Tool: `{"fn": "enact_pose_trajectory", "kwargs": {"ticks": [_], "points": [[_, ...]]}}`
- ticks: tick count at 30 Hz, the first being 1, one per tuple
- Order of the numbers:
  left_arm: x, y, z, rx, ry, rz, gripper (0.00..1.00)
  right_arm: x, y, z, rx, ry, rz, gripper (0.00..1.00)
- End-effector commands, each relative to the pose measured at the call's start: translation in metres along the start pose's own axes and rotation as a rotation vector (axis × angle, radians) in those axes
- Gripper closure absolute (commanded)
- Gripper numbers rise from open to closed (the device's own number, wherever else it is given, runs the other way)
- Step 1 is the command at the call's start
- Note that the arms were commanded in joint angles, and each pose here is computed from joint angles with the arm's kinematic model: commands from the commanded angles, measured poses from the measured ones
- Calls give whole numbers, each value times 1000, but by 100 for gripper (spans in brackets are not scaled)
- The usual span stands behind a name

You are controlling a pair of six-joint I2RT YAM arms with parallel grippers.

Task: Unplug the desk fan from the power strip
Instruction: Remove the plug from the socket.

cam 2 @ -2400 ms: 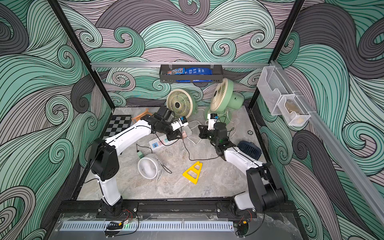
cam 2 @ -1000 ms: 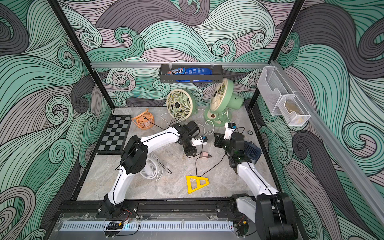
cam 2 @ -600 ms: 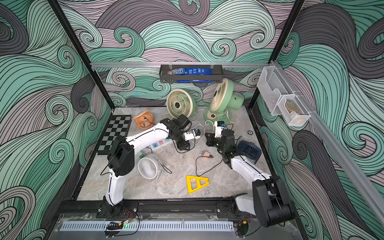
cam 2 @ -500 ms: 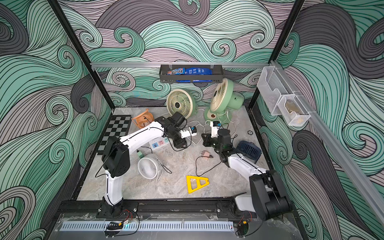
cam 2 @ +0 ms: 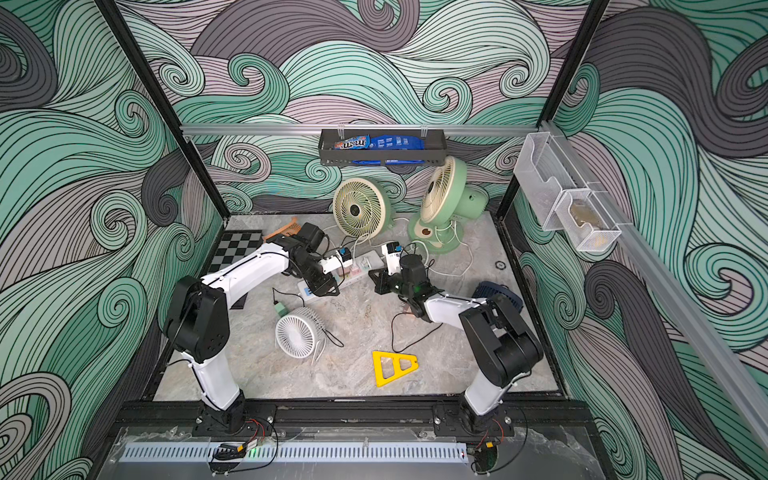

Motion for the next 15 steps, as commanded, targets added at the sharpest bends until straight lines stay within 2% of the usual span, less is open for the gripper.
{"fn": "enact_pose_trajectory", "kwargs": {"ticks": [1, 5, 15], "points": [[-18, -5, 24, -42, -52, -89, 50, 16, -7, 10, -31, -56, -43, 94], [-14, -6, 49, -107, -129, -104, 50, 36, 1, 14, -34, -80, -39, 95], [-5, -19, 60, -97, -126, -110, 49, 68, 24, 8, -2, -60, -1, 96]]}}
Point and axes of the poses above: each gripper's point midway between its finger pads, its own x axis out along the fingers, its own z axis along the line the jaws close on, y = z × x, the point moved 6 cm from there along -x, back along the fingers, and after that the axes turned 10 degrees about -x, right-handed, at the moved point
